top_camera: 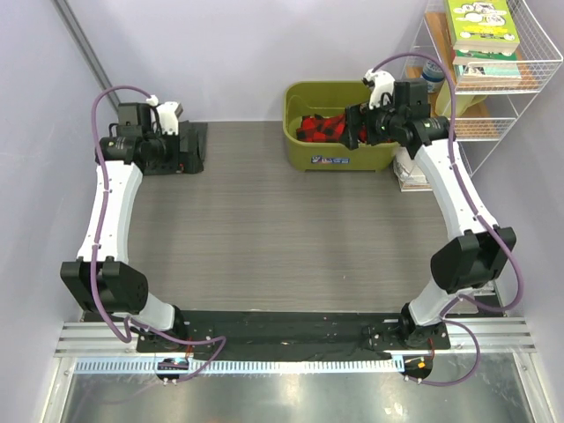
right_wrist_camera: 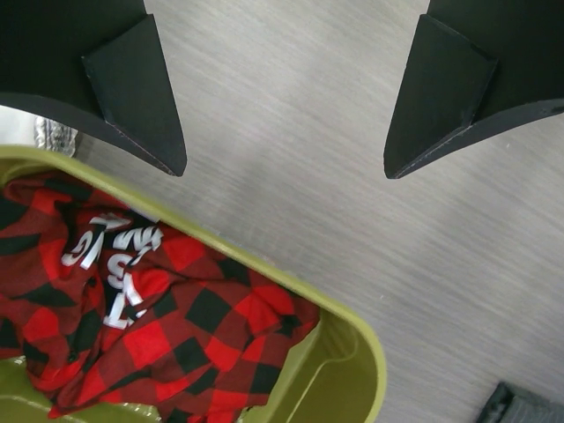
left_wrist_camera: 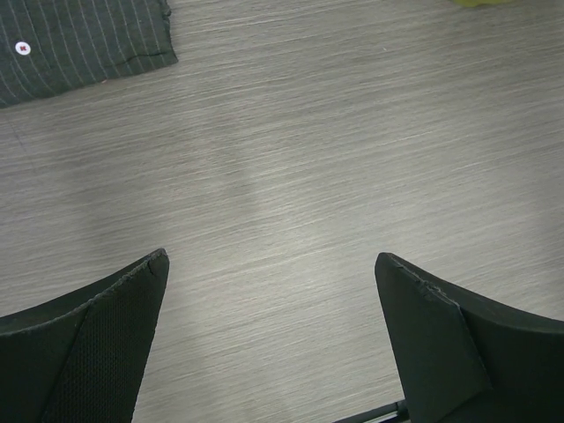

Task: Fold and stack the long sleeve shirts
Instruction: Grab the shirt from the pile

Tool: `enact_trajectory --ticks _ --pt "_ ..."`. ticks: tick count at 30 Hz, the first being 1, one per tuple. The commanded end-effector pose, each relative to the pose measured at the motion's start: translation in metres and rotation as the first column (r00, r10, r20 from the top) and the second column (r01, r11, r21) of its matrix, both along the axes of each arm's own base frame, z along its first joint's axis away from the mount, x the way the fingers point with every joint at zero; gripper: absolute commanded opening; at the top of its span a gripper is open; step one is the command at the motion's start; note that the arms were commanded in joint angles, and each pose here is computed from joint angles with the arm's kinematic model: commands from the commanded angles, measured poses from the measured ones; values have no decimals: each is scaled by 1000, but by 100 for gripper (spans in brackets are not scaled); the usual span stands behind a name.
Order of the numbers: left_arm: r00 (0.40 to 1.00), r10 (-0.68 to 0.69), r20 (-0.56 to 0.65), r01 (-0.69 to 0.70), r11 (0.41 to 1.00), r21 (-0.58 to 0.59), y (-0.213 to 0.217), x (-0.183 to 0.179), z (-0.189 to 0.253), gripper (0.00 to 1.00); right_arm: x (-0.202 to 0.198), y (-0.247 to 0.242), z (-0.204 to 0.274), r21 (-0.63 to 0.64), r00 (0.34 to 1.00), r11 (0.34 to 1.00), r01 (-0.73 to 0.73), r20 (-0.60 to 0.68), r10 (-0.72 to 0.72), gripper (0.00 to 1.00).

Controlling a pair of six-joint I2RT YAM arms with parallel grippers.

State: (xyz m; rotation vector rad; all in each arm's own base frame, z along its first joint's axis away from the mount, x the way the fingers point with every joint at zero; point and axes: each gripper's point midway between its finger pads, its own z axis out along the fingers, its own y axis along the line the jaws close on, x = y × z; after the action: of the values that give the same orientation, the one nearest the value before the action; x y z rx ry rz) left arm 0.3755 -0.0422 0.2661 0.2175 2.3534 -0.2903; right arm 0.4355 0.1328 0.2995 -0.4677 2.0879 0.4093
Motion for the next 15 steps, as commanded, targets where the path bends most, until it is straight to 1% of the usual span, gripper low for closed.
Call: enact_trajectory --ticks 1,2,4,6,7,8,9,12,13,14,15 --pt "998 1 61 -2 1000 17 4 1 14 100 31 0 25 3 993 999 55 100 -55 100" --pt "998 -3 65 2 1000 17 3 1 15 100 39 -3 33 1 989 997 80 124 -79 100" --pt "998 -13 54 13 1000 10 1 2 13 100 57 -5 24 -5 986 993 118 122 -117 100" --pt "999 -9 44 9 1000 8 1 2 11 100 75 -13 31 -18 972 984 177 158 -172 100" --pt "999 -9 41 9 1000 8 1 4 10 100 90 -15 16 -35 971 979 199 140 -192 100" --pt "999 -9 36 9 1000 8 1 3 9 100 99 -17 27 -33 962 975 220 172 -212 100" --pt "999 -8 34 8 1000 7 1 4 8 100 106 -22 25 -47 955 967 249 179 -237 100" --pt "1000 -6 30 6 1000 15 3 3 6 100 134 -28 5 -69 946 954 293 169 -278 100" --pt "1000 -2 27 1 1000 17 4 3 4 100 141 -32 9 -70 940 950 304 183 -288 100" --pt "1000 -2 23 1 1000 21 4 1 1 100 153 -33 -14 -87 944 947 308 151 -293 100" --pt "1000 0 25 0 1000 24 5 1 0 100 160 -41 -20 -103 934 935 340 150 -323 100"
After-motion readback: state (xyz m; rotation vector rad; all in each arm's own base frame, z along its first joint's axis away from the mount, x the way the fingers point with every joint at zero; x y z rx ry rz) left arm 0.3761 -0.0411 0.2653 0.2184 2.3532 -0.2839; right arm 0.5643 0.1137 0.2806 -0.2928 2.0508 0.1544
